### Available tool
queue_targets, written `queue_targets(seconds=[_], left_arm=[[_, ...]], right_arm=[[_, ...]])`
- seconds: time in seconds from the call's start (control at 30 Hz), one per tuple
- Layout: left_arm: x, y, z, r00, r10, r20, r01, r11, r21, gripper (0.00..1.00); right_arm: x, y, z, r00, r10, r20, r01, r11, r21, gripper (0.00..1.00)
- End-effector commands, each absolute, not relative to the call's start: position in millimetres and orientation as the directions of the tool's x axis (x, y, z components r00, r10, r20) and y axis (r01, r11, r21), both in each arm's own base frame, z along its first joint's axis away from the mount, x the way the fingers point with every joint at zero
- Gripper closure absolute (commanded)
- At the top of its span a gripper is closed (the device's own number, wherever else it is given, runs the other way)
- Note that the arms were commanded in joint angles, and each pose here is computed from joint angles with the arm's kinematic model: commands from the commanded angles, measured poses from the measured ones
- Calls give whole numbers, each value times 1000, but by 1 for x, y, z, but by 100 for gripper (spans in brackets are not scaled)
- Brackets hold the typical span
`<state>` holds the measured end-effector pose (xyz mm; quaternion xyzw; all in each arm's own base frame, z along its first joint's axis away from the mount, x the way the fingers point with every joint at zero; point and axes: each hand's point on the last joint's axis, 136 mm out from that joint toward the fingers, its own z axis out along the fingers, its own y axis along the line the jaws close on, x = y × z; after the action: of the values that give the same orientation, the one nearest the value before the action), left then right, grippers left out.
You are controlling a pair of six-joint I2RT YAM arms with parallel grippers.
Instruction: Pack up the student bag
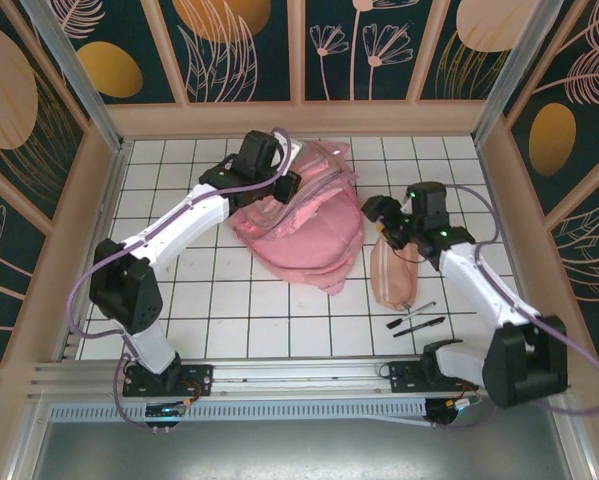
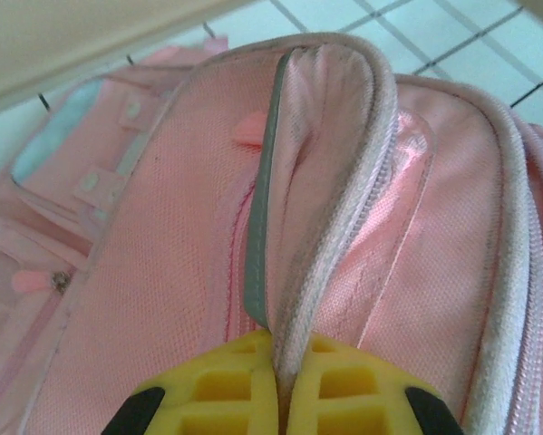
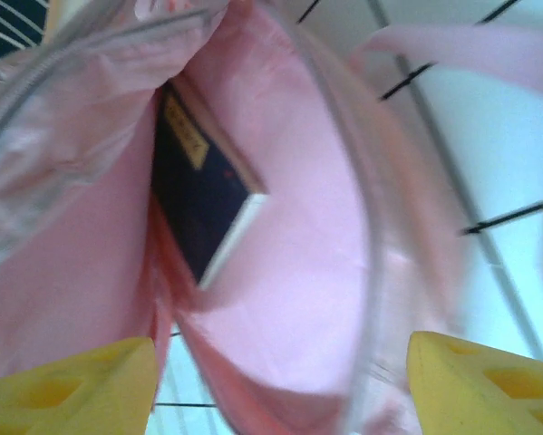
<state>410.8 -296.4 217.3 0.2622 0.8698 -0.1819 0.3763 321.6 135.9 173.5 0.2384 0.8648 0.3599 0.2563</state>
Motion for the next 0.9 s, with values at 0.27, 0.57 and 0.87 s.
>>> queue_targets(seconds=[0.27,0.57,0.87], left_arm=[[442,-238,191,-731,209,-650,441,871,-217,29],[496,-192,101,-753,304,-584,330,942,64,36],[366,-178,31,-908,356,-220,383,919,-96,42]], right_arm=[[265,184,115,-945,240,-221,15,709,705,46],[311,221,64,-950,262,-170,61,689,722,58],[398,198,23,-932,303,-202,107,757,644,78]])
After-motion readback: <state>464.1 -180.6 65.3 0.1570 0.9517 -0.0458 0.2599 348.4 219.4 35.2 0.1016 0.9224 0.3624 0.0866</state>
